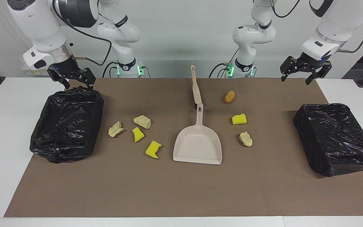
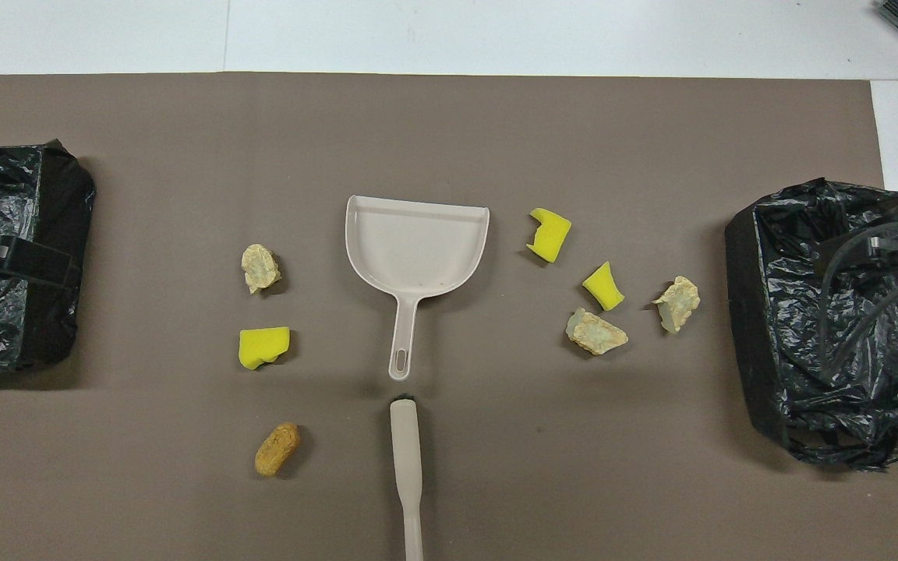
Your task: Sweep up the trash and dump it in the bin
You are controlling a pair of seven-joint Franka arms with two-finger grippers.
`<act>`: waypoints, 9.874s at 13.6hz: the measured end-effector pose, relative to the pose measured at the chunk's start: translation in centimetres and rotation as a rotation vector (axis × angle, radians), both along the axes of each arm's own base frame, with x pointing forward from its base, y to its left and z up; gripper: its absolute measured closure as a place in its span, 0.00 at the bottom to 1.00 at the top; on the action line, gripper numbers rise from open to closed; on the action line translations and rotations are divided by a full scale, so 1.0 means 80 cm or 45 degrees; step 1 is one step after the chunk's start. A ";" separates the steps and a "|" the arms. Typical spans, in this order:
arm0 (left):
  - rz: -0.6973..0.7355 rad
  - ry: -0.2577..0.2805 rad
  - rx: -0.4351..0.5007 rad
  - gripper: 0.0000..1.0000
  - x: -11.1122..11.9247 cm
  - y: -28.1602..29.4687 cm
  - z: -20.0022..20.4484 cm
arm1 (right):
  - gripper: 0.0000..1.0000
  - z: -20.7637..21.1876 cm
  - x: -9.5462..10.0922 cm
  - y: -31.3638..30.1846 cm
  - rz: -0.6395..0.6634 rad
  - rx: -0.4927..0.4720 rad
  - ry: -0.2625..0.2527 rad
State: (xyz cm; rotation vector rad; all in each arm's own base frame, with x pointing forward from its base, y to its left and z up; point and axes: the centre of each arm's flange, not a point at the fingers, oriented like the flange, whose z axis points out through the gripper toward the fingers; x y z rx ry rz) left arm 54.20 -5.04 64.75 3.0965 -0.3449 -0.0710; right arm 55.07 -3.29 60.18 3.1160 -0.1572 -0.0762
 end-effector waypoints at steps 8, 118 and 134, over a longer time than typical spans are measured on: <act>-0.004 -0.001 0.000 0.00 -0.001 -0.002 0.001 | 0.00 0.000 0.000 0.000 0.001 0.000 0.000; -0.209 0.398 0.228 0.74 -0.101 -0.047 -0.288 | 0.68 -0.297 -0.046 0.429 2.162 -0.098 0.106; 0.260 0.264 -0.031 0.74 -0.218 -0.304 -0.342 | 0.68 -0.301 -0.099 0.437 2.253 -0.150 0.107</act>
